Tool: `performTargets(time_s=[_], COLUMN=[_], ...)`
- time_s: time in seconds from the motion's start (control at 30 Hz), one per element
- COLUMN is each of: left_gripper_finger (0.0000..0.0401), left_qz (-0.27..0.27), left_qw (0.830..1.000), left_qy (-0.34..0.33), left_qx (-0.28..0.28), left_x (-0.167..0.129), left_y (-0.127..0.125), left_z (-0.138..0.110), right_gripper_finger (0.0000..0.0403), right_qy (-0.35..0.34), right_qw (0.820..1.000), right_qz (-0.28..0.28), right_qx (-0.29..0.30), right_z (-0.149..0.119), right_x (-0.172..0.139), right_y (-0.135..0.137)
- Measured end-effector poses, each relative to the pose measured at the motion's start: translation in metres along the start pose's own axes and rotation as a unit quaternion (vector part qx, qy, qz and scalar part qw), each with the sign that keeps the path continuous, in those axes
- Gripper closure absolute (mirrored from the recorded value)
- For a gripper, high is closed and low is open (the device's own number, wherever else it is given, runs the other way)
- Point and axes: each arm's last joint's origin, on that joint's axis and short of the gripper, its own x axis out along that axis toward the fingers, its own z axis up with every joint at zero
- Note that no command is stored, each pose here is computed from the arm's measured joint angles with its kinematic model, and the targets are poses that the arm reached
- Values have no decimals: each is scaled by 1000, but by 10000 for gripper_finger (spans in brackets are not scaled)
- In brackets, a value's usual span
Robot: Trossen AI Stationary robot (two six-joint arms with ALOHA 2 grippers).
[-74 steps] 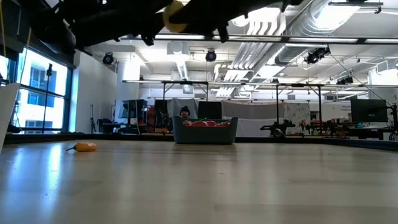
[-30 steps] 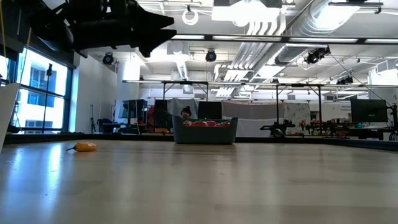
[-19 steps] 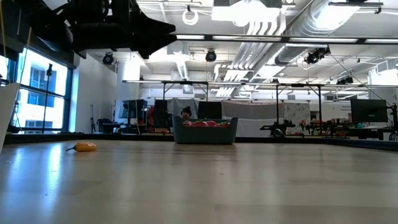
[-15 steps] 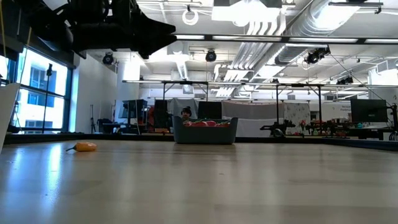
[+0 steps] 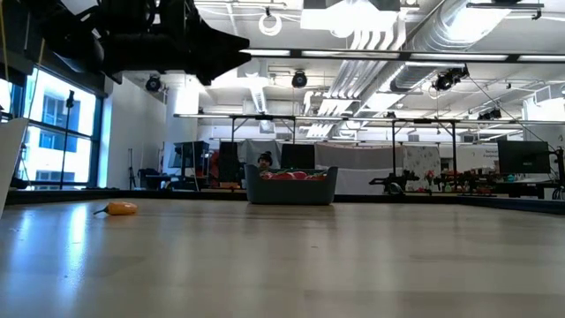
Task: Sort produce into baskets
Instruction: Put the yellow lemon into the black transparent bin, then put the orange chili pepper into the white bin
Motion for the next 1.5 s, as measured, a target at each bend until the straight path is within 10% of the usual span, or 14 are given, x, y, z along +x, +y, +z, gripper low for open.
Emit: performTargets(time_s=[0.57,1.0,1.5], left_gripper_finger=[188,188,237], left_qz=[22,19,3], left_qw=[999,999,987], left_qy=[36,42,157], left_qx=[-11,-12,-45], left_x=[-2,-2,-15], left_y=[11,11,0], left_z=[-7,-8,-18], right_gripper_finger=[281,111,388], right_qy=[-3,31,-122], right_qw=[981,972,948], right_qz=[-56,-54,-3], right_qx=[-187,-227,-295], right_z=[31,29,62], right_x=[46,42,7], right_y=[9,8,-1])
